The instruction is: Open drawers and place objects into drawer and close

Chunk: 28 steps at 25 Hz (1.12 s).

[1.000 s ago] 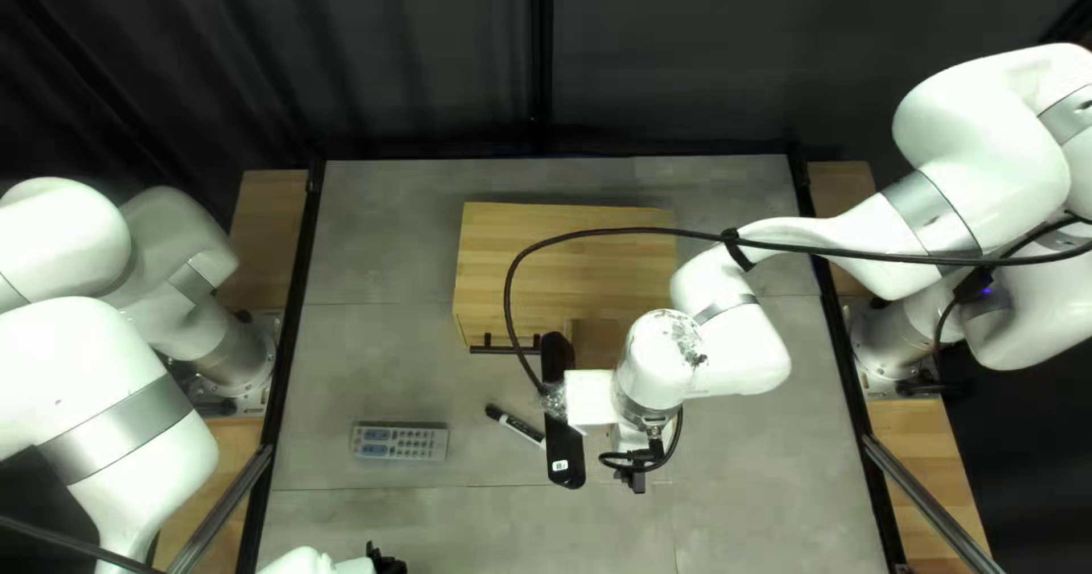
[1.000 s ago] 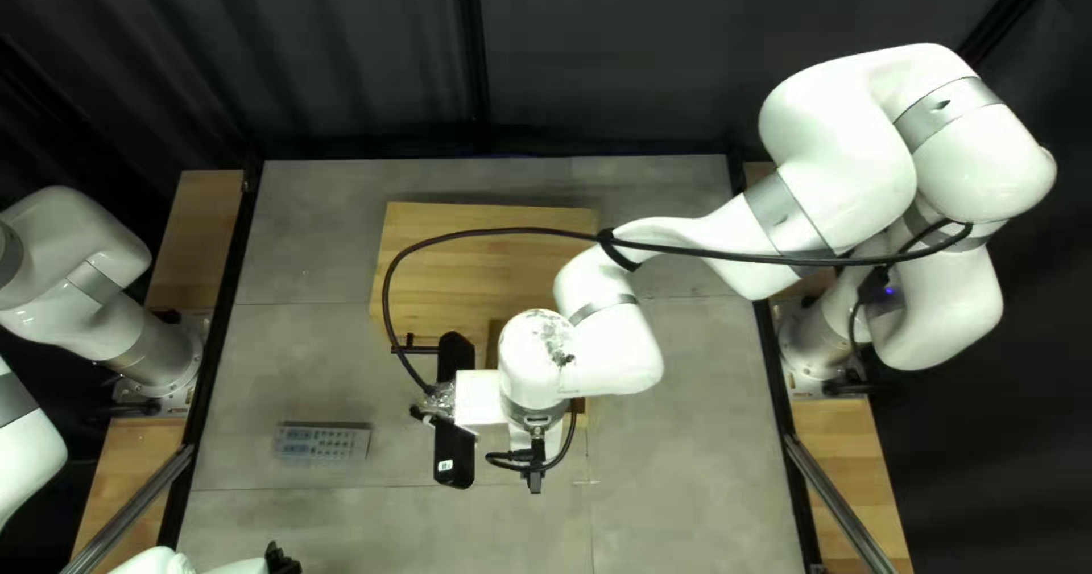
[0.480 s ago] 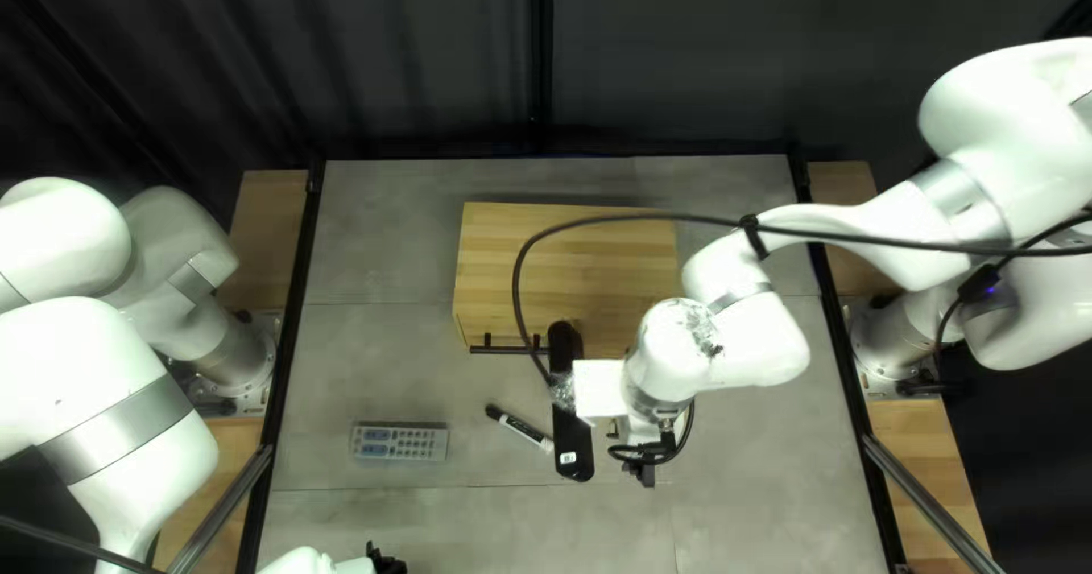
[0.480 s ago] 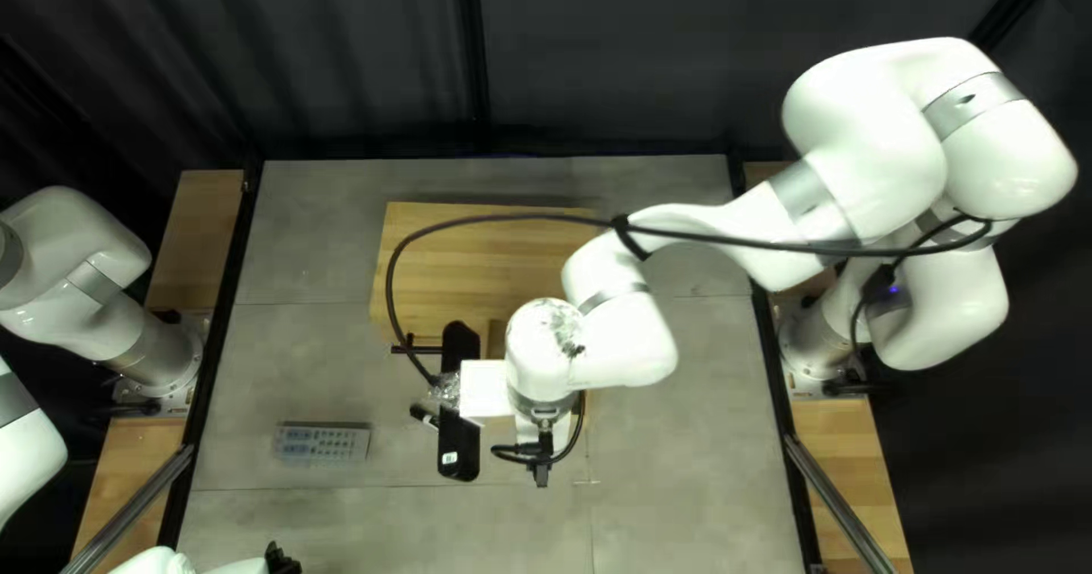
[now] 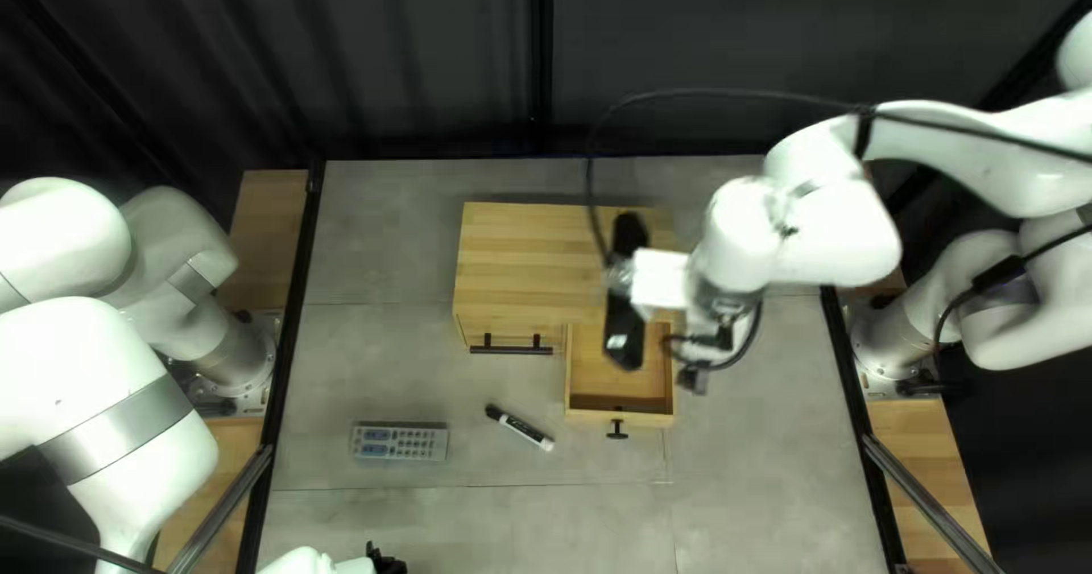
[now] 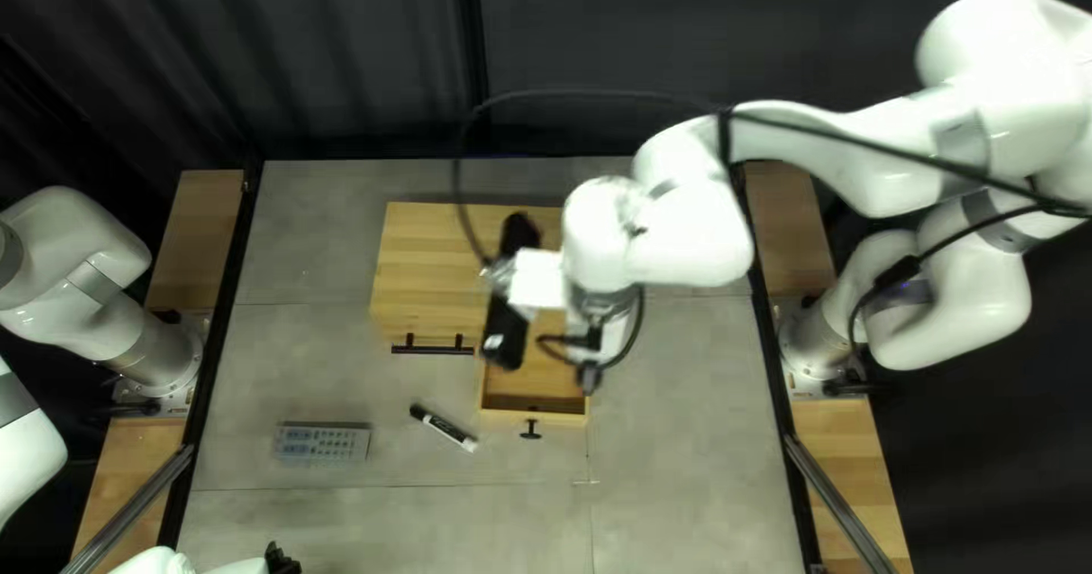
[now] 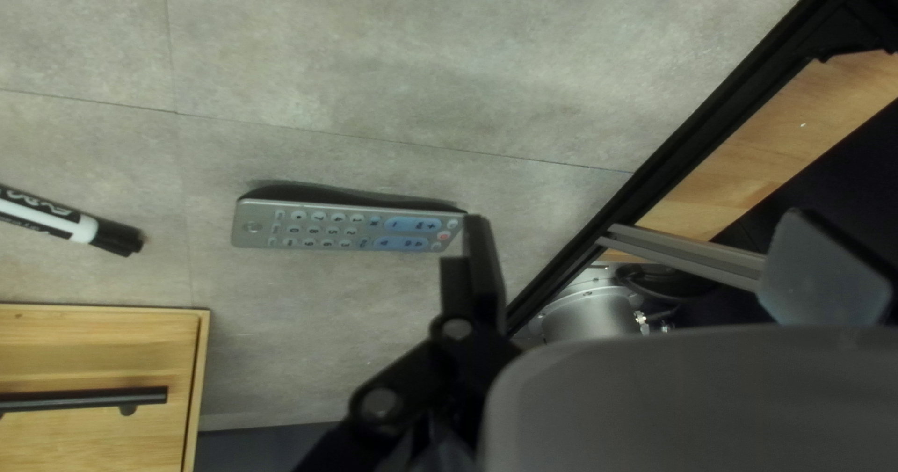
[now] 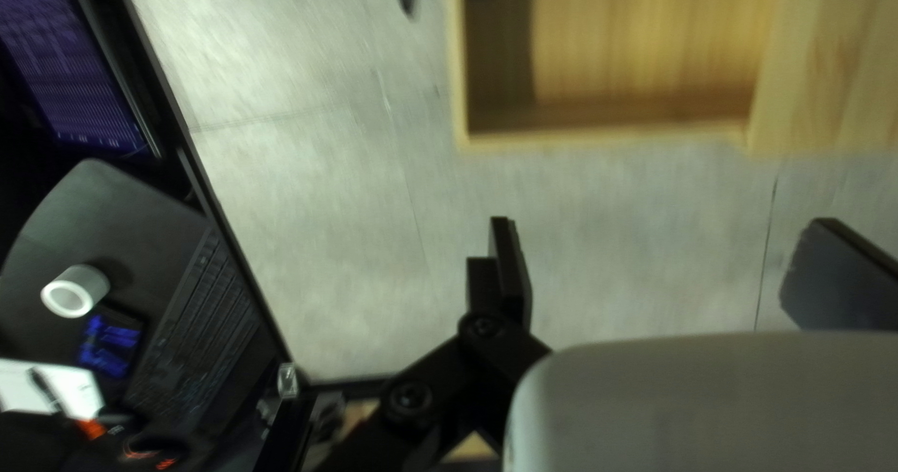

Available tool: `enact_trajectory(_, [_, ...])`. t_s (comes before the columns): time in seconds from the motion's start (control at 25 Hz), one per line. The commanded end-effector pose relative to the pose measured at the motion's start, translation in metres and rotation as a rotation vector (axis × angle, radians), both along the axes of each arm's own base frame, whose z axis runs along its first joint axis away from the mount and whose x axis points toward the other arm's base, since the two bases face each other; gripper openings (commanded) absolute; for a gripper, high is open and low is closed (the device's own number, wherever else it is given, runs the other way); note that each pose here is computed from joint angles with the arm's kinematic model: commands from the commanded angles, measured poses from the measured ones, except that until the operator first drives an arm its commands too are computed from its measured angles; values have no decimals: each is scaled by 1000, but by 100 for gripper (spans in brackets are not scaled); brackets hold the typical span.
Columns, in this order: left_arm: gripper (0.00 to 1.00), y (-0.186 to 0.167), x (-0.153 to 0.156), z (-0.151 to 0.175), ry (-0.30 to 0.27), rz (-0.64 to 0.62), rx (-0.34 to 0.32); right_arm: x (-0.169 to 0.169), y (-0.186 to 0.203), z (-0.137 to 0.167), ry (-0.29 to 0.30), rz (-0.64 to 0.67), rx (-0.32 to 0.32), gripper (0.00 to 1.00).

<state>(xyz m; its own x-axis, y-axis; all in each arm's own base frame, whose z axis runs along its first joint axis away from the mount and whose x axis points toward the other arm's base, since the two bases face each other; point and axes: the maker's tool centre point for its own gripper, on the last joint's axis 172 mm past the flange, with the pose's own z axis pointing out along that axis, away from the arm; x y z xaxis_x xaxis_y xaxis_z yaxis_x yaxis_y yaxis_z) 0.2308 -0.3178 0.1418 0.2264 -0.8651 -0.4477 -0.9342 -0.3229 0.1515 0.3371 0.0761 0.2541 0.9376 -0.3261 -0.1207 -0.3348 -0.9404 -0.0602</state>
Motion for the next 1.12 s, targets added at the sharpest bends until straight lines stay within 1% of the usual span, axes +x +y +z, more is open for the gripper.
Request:
enact_trajectory(0.04, [100,0,0,0,0,0,0,-19,48,-14,31,20,-41,100])
enact_trajectory(0.08, [100,0,0,0,0,0,0,-19,67,-19,27,53,-69,100])
enact_trajectory(0.12, [100,0,0,0,0,0,0,-19,75,-21,23,73,-85,100])
enact_trajectory(0.16, [100,0,0,0,0,0,0,-18,103,-26,9,139,-133,100])
enact_trajectory(0.2, [100,0,0,0,0,0,0,-17,114,-28,1,173,-156,100])
enact_trajectory(0.24, [100,0,0,0,0,0,0,-17,139,-33,-17,242,-202,100])
enact_trajectory(0.28, [100,0,0,0,0,0,0,-18,156,-37,-28,295,-235,100])
enact_trajectory(0.32, [100,0,0,0,0,0,0,-19,165,-40,-33,327,-254,100])
enact_trajectory(0.36, [100,0,0,0,0,0,0,-24,182,-51,-37,385,-282,100])
enact_trajectory(0.4, [100,0,0,0,0,0,0,-25,186,-53,-39,408,-291,100])
enact_trajectory(0.44, [100,0,0,0,0,0,0,-32,200,-67,-48,451,-302,100])
enact_trajectory(0.48, [100,0,0,0,0,0,0,-37,207,-74,-54,480,-306,100])
enact_trajectory(0.56, [100,0,0,0,0,0,0,-49,227,-85,-78,551,-312,100])
enact_trajectory(0.64, [100,0,0,0,0,0,0,-58,240,-88,-94,608,-311,100])
enact_trajectory(0.8, [100,0,0,0,0,0,0,-72,255,-90,-119,663,-283,100])
enact_trajectory(0.92, [100,0,0,0,0,0,0,-83,267,-99,-143,681,-245,100])
enact_trajectory(0.96, [100,0,0,0,0,0,0,-88,272,-104,-150,682,-219,100])
enact_trajectory(1.12, [100,0,0,0,0,0,0,-93,278,-112,-159,683,-161,100])
